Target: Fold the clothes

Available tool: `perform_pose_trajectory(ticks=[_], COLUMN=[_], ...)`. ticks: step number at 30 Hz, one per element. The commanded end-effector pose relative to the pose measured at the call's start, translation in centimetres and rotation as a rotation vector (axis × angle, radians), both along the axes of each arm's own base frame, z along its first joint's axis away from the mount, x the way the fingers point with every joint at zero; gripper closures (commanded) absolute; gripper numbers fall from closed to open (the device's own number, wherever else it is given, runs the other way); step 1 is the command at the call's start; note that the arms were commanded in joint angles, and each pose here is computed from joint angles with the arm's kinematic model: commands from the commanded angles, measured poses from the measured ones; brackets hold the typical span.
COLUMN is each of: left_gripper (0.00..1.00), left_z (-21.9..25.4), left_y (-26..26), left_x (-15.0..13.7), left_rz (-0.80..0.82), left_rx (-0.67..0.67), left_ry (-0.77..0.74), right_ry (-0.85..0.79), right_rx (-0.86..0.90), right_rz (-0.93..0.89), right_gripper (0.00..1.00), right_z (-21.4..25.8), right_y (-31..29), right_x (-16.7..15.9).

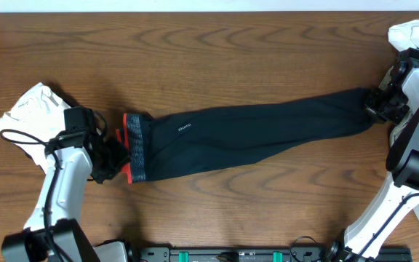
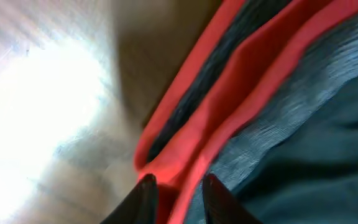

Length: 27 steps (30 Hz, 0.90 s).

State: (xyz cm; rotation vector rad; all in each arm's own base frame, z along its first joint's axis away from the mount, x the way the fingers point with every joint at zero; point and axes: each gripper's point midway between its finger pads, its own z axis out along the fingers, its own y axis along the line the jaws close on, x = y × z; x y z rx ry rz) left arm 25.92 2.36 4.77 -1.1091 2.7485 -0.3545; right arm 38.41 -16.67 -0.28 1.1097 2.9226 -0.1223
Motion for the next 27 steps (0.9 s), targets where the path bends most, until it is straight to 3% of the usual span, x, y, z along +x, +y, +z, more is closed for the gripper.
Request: perform_pose_trajectory(ticks=[1,3,7,17,23,27], left_gripper=[0.86,0.94,0.94,0.94,0.94,0.94], left_z=[4.7,6.8,7.7,0.9,-2.6,-3.8], left_y=[0.1,-0.8,-2.8,-5.7,-1.1,0.5], left_x=[4.2,6.5,8.7,10.1,9.5,8.7], left_rz=[-0.051,-0.125,-0.208,-0.258,-0.164,-0.119], left_rx=[0.018,0.007,-0.028,-0.085,0.107,0.122], left_ry=[-0.237,-0.384,-0.483,-0.336,-0.214,-0.163], right_ry=[0.081,0.081,0.086,0.097,0.097,0.097], right_rx=[0.008,0.008,0.01,0.015,0.014,0.014], right_rz=[0.014,0.014,0.014,0.021,0.021,0.021], right_gripper=[0.99,0.99,0.99,0.99,0.99,0.99], right_z=[-2.0,-2.0,-2.0,-2.0,-2.0,-2.0], right_y=[0.4,0.5,0.5,0.6,0.6,0.6], right_x=[-1.7,-1.6,-1.8,-2.0,-2.0,-2.0])
